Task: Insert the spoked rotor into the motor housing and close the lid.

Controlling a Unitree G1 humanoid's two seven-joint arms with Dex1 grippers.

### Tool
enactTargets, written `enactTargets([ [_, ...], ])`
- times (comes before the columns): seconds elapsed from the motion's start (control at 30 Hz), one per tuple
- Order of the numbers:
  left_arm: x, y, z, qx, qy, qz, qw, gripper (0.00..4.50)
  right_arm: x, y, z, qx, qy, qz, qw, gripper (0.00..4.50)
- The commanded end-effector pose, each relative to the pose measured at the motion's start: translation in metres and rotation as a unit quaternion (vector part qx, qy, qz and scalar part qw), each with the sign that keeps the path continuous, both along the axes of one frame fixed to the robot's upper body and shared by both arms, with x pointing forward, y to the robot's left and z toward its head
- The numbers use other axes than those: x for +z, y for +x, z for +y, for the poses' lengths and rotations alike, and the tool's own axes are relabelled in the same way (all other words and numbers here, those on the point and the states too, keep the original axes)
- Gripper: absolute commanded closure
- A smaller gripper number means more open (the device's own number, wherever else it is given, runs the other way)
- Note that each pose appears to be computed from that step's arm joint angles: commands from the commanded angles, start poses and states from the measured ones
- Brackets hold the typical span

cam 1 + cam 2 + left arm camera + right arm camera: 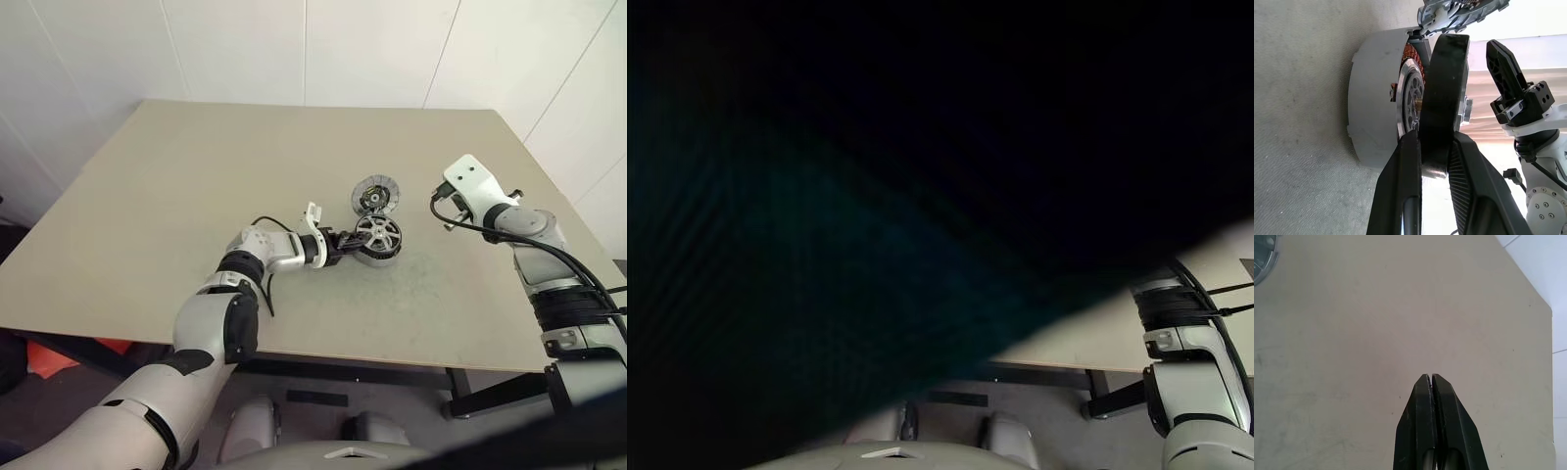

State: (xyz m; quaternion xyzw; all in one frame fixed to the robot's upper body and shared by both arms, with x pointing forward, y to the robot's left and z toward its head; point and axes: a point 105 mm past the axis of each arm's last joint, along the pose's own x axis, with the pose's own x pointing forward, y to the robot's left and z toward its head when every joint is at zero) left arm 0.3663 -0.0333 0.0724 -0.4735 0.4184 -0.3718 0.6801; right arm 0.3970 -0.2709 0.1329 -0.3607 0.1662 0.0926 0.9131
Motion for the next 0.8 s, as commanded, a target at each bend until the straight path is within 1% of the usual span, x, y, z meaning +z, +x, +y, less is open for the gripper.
enactTargets([
  [0.03, 0.010, 0.004, -0.003, -0.004, 0.000, -0.027, 1.000, 3.74, 0.019, 0.002, 0.003, 0.004, -0.003, -0.035, 0.999, 4.50],
  [0.07, 0.010, 0.005, -0.003, -0.004, 0.002, -0.029, 1.000, 3.36, 0.019, 0.003, 0.003, 0.005, -0.003, -0.035, 0.999, 4.50],
  [0.17, 0.009, 0.005, -0.001, -0.004, 0.007, -0.031, 0.999, 2.44, 0.018, 0.003, 0.004, 0.006, -0.005, -0.035, 0.999, 4.50],
  [0.27, 0.014, 0.007, 0.001, 0.000, -0.002, -0.029, 1.000, 1.52, 0.018, 0.004, 0.006, 0.008, -0.005, -0.035, 0.999, 4.50],
  [0.33, 0.022, 0.009, 0.007, -0.007, -0.012, -0.046, 0.999, 1.52, 0.020, 0.005, 0.008, 0.012, -0.001, -0.039, 0.999, 4.50],
  [0.43, 0.035, 0.007, 0.021, -0.025, -0.024, -0.070, 0.997, 1.52, 0.032, 0.004, 0.013, 0.023, 0.011, -0.050, 0.998, 4.50],
  [0.5, 0.037, 0.005, 0.034, -0.028, -0.022, -0.077, 0.996, 1.52, 0.042, 0.004, 0.017, 0.031, 0.018, -0.060, 0.998, 4.50],
  [0.57, 0.033, 0.004, 0.052, -0.018, -0.009, -0.078, 0.997, 1.52, 0.053, 0.003, 0.026, 0.048, 0.036, -0.070, 0.996, 4.50],
  [0.6, 0.030, 0.004, 0.062, -0.009, -0.002, -0.078, 0.997, 1.52, 0.059, 0.002, 0.034, 0.065, 0.058, -0.074, 0.993, 4.50],
  [0.67, 0.027, 0.004, 0.082, 0.010, 0.012, -0.084, 0.996, 1.52, 0.074, -0.006, 0.060, 0.125, 0.127, -0.077, 0.981, 4.50],
  [0.7, 0.027, 0.003, 0.087, 0.015, 0.017, -0.086, 0.996, 1.52, 0.078, -0.010, 0.068, 0.146, 0.147, -0.076, 0.975, 4.50],
  [0.77, 0.029, 0.004, 0.099, 0.029, 0.024, -0.097, 0.995, 1.52, 0.078, -0.021, 0.083, 0.202, 0.165, -0.061, 0.963, 4.50],
  [0.8, 0.030, 0.004, 0.105, 0.036, 0.032, -0.108, 0.993, 1.52, 0.070, -0.031, 0.090, 0.239, 0.160, -0.040, 0.957, 4.50],
])
